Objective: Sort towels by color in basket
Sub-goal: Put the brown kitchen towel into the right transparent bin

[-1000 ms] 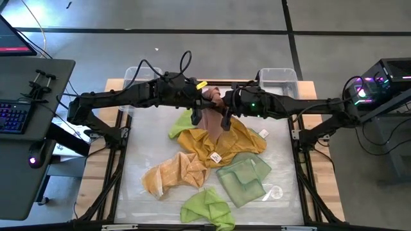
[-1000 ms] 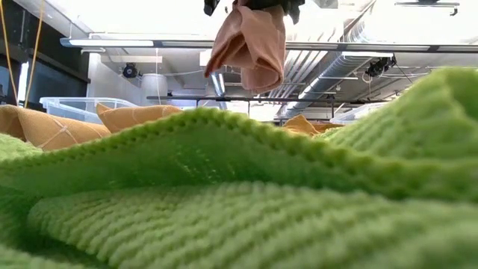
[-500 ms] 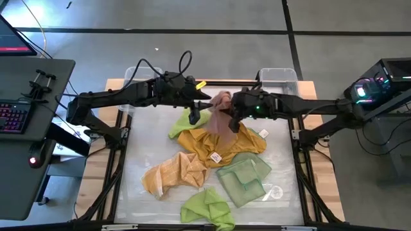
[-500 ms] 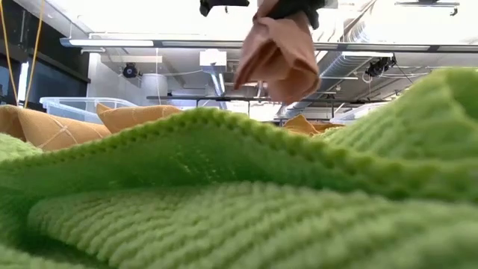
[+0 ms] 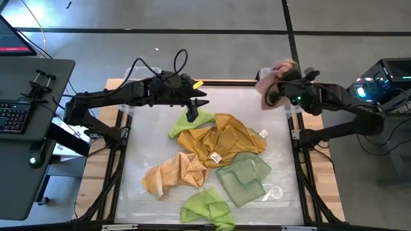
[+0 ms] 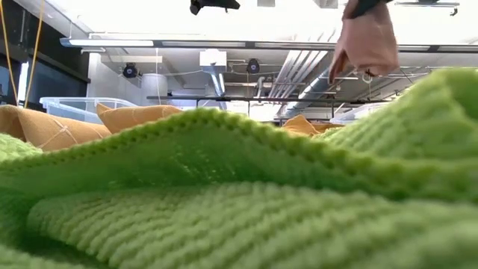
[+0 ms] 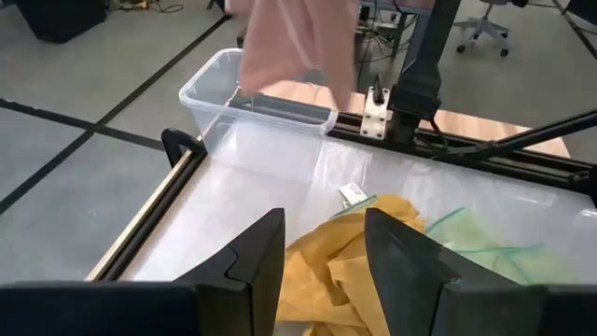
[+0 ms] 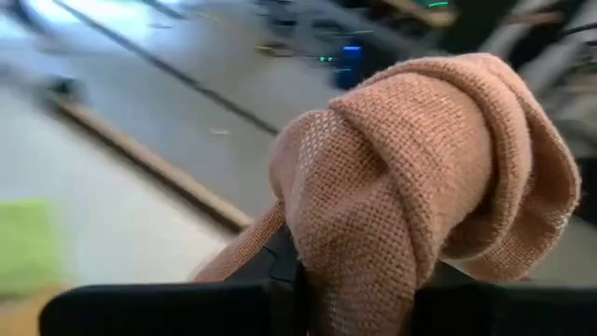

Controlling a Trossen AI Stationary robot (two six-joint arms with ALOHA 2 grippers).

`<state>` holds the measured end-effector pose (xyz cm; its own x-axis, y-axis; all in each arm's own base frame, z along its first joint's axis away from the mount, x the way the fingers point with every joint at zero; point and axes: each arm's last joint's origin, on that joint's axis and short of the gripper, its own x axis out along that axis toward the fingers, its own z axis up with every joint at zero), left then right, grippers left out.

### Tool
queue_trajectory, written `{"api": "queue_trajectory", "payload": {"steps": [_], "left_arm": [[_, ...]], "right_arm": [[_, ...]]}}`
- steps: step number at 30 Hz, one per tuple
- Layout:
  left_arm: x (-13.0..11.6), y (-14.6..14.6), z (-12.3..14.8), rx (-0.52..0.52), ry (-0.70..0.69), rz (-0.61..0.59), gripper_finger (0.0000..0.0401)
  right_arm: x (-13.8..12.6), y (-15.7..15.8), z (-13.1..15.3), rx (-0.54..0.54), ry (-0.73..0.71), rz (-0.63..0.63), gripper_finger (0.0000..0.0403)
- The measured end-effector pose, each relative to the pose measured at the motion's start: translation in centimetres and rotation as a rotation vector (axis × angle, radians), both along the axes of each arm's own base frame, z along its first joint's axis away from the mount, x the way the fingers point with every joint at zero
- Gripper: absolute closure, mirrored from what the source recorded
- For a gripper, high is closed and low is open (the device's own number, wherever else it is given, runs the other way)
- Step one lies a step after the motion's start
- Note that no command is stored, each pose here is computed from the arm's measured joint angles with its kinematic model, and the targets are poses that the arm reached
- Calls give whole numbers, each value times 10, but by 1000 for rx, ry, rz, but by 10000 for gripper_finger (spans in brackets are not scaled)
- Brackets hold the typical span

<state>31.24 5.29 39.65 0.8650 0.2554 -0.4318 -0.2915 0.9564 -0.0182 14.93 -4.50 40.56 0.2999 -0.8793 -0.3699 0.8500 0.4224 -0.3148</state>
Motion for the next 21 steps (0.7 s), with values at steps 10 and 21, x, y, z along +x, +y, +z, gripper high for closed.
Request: {"api": "queue_trajectory", "payload": {"steps": [10, 21], "left_arm": [[0, 0, 0, -14, -3, 6, 265], [0, 0, -1, -16, -1, 5, 266]], "right_arm": [[-15, -31, -70, 49, -13, -213, 339], [-24, -71, -101, 264, -109, -302, 307]]}}
